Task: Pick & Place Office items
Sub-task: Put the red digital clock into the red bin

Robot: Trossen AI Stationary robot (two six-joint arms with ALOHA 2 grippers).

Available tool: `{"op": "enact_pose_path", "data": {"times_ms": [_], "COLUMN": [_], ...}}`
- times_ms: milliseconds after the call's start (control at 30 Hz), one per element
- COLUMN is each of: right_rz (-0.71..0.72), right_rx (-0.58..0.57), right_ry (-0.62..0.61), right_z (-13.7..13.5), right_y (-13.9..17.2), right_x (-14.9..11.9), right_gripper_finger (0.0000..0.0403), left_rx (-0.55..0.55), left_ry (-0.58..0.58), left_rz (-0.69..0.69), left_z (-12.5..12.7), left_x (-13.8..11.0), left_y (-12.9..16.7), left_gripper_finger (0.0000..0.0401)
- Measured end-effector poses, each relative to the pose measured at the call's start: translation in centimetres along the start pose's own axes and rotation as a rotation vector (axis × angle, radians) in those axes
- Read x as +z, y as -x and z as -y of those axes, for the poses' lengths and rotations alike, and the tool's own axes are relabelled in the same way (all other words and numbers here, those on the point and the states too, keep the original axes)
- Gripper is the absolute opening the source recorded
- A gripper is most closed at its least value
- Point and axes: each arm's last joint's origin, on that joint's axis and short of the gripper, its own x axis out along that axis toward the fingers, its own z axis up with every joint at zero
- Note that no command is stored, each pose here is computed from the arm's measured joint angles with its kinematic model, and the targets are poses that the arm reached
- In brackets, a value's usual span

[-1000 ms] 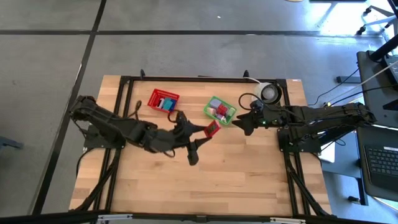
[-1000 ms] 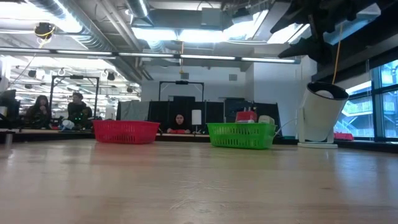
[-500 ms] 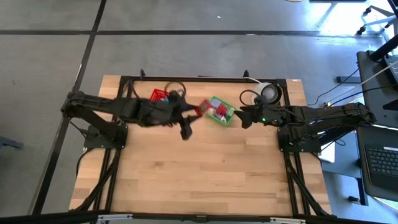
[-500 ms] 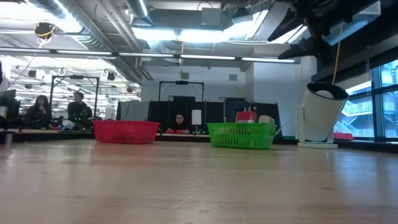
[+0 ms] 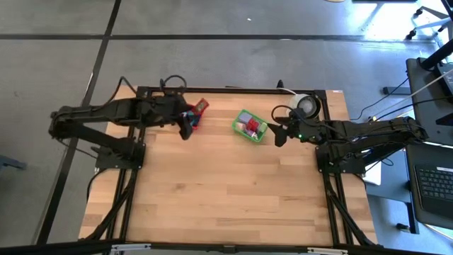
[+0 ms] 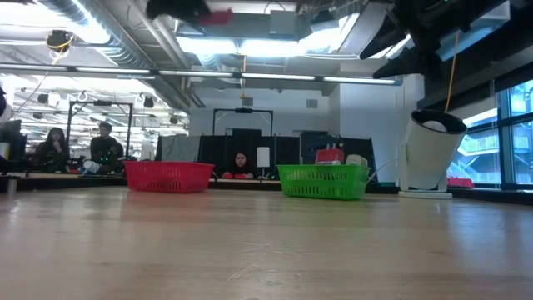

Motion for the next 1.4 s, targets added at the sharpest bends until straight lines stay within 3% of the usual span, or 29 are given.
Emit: {"op": "enact_pose_path", "data": {"times_ms": [200,333,633,1033,1400], "right_rz": [0.04,0.044,0.05,0.048,0.04], "right_rx": [-0.056,-0.072,-0.094,-0.096,-0.091], "right_ry": [0.108,0.129,0.132,0.181,0.252], "right_z": [0.3,0.5,0.8,0.8,0.8], "right_y": [-0.1,-0.2,-0.5,-0.5,-0.5], "right_x": [0.2,0.4,0.6,0.6,0.6], "right_gripper_finger": [0.0261,0.0262,0.0262,0.0262,0.0262], "left_rx": [0.001,0.091,0.275,0.289,0.242], "left_ry": [0.167,0.287,0.441,0.45,0.421], "left_rz": [0.096,0.124,0.017,-0.179,-0.039], "left_z": [-3.6,-5.9,-9.6,-10.2,-10.1], "left_x": [-4.6,-8.4,-16.0,-18.7,-17.3], "left_y": [-2.2,-4.8,-9.4,-11.1,-11.4], "left_gripper_finger": [0.015,0.015,0.0161,0.0166,0.0184]}}
